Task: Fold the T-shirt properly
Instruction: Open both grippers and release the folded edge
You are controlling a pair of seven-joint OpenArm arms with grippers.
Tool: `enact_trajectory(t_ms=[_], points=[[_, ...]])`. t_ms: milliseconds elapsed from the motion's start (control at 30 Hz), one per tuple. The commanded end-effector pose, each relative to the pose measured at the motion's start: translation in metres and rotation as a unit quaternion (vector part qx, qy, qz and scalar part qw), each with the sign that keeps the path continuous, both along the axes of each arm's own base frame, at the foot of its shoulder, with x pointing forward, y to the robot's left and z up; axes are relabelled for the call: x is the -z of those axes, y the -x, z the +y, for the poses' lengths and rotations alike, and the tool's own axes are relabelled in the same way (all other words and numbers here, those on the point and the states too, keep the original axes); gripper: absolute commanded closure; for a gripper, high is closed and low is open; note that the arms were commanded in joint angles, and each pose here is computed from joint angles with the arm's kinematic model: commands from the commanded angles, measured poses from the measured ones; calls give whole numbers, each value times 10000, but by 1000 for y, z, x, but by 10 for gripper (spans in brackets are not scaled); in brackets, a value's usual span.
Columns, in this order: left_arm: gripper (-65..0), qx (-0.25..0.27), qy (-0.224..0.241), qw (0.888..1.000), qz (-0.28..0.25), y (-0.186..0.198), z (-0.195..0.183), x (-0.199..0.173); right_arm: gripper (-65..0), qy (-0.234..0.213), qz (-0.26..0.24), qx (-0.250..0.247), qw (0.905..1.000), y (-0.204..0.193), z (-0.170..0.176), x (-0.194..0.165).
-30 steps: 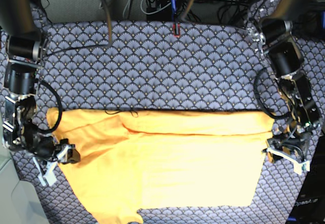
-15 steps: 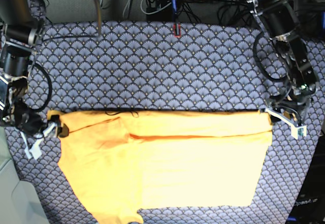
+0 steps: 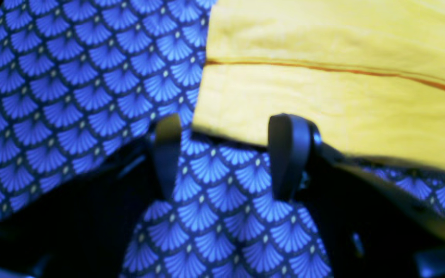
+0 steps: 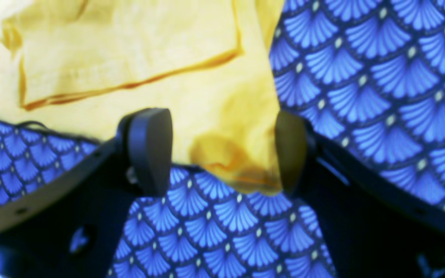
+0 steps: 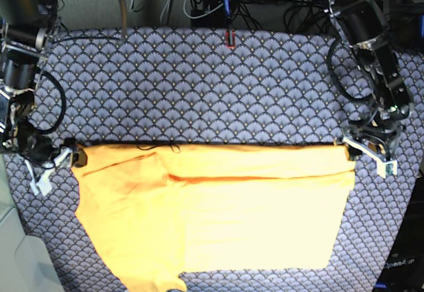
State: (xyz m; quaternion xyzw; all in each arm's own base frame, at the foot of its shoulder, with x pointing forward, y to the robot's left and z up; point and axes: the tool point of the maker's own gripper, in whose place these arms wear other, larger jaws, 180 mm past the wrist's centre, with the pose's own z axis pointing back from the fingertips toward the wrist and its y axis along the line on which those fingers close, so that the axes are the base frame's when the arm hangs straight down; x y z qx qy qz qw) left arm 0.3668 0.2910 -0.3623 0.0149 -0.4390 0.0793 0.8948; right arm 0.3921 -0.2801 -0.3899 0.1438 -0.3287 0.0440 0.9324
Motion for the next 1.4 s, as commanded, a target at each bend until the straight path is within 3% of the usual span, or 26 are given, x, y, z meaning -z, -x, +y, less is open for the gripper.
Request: enact_trajectory(t_ms=[0, 833, 1067, 1367], points=[[-356, -26, -90, 9994, -331, -12, 6, -21, -423, 48, -324, 34, 9995, -14, -9, -22], [-356, -62, -125, 9993, -355, -13, 10, -24, -427, 158, -409, 132, 9990, -8, -25, -22], [-356, -77, -123, 9992, -377, -14, 11, -26, -427, 45, -265, 103, 9996, 2, -14, -6], [-356, -97, -96, 9990, -420, -23, 11, -29, -423, -108, -441, 142, 9989, 2, -3, -1]])
